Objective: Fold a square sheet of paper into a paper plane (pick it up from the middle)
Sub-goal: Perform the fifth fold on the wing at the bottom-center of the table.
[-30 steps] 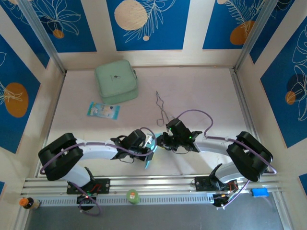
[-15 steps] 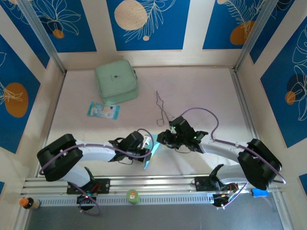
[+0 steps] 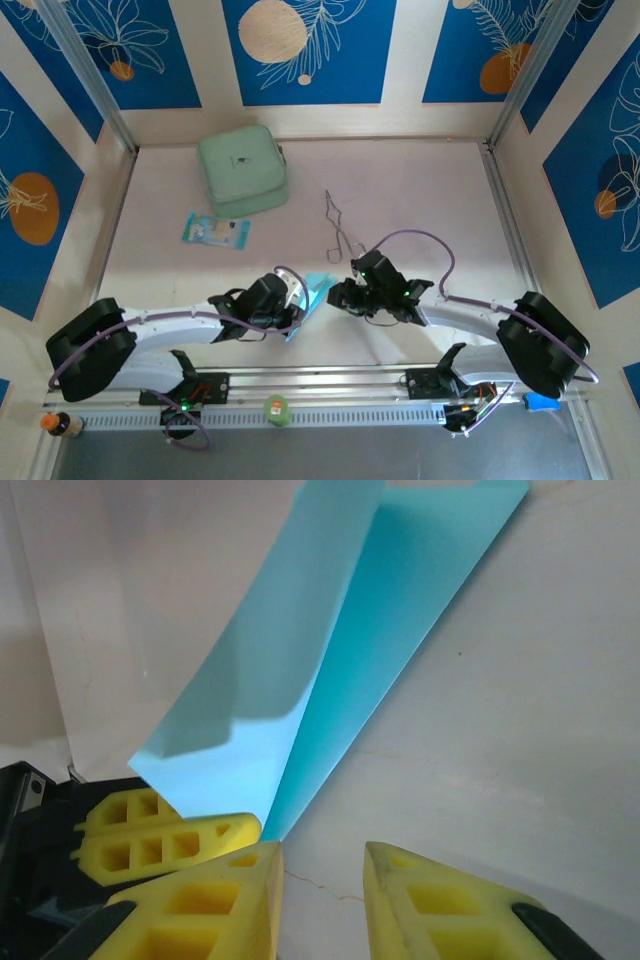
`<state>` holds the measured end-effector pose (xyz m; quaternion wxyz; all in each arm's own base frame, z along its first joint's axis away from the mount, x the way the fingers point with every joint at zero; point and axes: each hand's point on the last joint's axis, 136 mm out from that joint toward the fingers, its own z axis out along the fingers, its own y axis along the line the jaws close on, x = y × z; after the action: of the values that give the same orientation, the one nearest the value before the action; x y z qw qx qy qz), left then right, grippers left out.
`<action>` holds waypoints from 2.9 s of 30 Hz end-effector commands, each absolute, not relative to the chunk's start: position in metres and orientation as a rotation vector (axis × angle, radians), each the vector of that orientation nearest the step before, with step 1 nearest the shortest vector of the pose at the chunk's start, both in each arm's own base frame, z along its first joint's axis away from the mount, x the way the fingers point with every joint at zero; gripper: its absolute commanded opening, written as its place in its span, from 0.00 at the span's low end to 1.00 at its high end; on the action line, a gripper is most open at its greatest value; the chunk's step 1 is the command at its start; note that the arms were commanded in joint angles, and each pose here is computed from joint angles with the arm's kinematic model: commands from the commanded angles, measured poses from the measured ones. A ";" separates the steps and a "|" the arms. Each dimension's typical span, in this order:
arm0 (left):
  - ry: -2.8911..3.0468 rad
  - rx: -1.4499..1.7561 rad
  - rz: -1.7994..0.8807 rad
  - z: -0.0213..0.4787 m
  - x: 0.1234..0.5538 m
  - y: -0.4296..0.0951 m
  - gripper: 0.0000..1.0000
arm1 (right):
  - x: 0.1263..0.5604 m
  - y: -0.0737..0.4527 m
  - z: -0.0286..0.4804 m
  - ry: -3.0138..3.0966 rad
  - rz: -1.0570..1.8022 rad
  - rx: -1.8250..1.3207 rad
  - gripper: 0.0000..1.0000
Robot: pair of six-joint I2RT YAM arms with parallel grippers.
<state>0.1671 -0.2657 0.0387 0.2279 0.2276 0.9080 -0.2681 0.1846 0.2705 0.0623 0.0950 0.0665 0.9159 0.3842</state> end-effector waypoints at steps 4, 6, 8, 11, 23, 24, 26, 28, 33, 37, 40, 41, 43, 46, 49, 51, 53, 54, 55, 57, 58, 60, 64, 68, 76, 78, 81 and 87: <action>2.595 0.584 -0.737 0.009 0.159 -0.257 0.00 | 0.190 0.290 0.068 2.684 1.131 0.102 0.23; 2.605 0.566 -0.749 0.006 0.158 -0.258 0.01 | 0.190 0.291 0.066 2.684 1.108 0.095 0.21; 2.615 0.561 -0.758 0.004 0.157 -0.259 0.01 | 0.190 0.293 0.064 2.676 1.092 0.084 0.21; 2.628 0.561 -0.773 0.001 0.154 -0.259 0.01 | 0.188 0.298 0.065 2.642 1.107 0.039 0.20; 2.733 0.487 -0.971 -0.010 0.144 -0.267 0.00 | 0.193 0.317 0.066 2.628 1.320 0.017 0.12; 2.741 0.470 -0.996 -0.012 0.144 -0.268 0.00 | 0.195 0.317 0.065 2.632 1.317 0.021 0.12; 2.742 0.442 -1.045 -0.013 0.144 -0.271 0.00 | 0.198 0.315 0.061 2.644 1.308 0.041 0.12; 2.741 0.421 -1.069 -0.014 0.145 -0.272 0.00 | 0.200 0.313 0.058 2.649 1.318 0.059 0.11; 2.757 0.362 -1.075 -0.017 0.145 -0.267 0.00 | 0.208 0.309 0.054 2.654 1.325 0.085 0.11; 2.771 0.319 -1.080 -0.018 0.143 -0.264 0.00 | 0.213 0.309 0.052 2.657 1.346 0.082 0.11; 2.786 0.289 -1.078 -0.020 0.143 -0.262 0.00 | 0.214 0.310 0.048 2.663 1.363 0.078 0.11; 2.792 0.290 -1.079 -0.021 0.142 -0.262 0.00 | 0.215 0.311 0.048 2.663 1.372 0.080 0.11; 2.806 0.281 -1.081 -0.023 0.140 -0.262 0.00 | 0.216 0.312 0.047 2.661 1.388 0.076 0.11; 2.829 0.248 -1.073 -0.026 0.140 -0.259 0.00 | 0.218 0.312 0.046 2.661 1.384 0.077 0.11; 2.847 0.211 -1.071 -0.028 0.140 -0.257 0.00 | 0.219 0.310 0.046 2.660 1.377 0.078 0.12; 2.858 0.190 -1.076 -0.029 0.140 -0.256 0.00 | 0.219 0.310 0.045 2.662 1.375 0.071 0.12; 2.865 0.175 -1.079 -0.030 0.140 -0.255 0.00 | 0.220 0.311 0.044 2.665 1.382 0.058 0.11; 2.870 0.166 -1.079 -0.031 0.140 -0.255 0.00 | 0.219 0.311 0.043 2.669 1.385 0.055 0.12; 2.872 0.159 -1.081 -0.031 0.140 -0.255 0.00 | 0.220 0.311 0.043 2.669 1.385 0.057 0.12; 2.875 0.141 -1.092 -0.032 0.140 -0.255 0.00 | 0.221 0.311 0.041 2.674 1.380 0.065 0.12; 2.878 0.134 -1.093 -0.033 0.140 -0.255 0.00 | 0.221 0.311 0.040 2.675 1.382 0.063 0.12; 2.889 0.115 -1.097 -0.034 0.140 -0.254 0.00 | 0.222 0.311 0.039 2.678 1.387 0.060 0.11; 2.897 0.095 -1.101 -0.038 0.139 -0.253 0.00 | 0.224 0.312 0.035 2.683 1.394 0.064 0.12; 2.910 0.085 -1.092 -0.041 0.137 -0.251 0.00 | 0.225 0.313 0.030 2.697 1.395 0.069 0.12; 2.918 0.109 -1.078 -0.041 0.135 -0.249 0.00 | 0.223 0.304 0.006 2.784 1.304 0.145 0.11; 2.907 0.125 -1.099 -0.038 0.135 -0.251 0.04 | 0.220 0.299 -0.003 2.821 1.273 0.188 0.11; 2.884 0.158 -1.155 -0.030 0.135 -0.257 0.10 | 0.217 0.296 -0.010 2.848 1.252 0.213 0.11; 2.818 0.229 -1.294 -0.005 0.133 -0.271 0.17 | 0.215 0.292 -0.016 2.876 1.213 0.242 0.11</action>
<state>0.1672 -0.2938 0.0253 0.0933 0.0793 0.8800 -0.4589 0.2240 0.3113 0.0176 0.0335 0.0410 0.8931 0.4467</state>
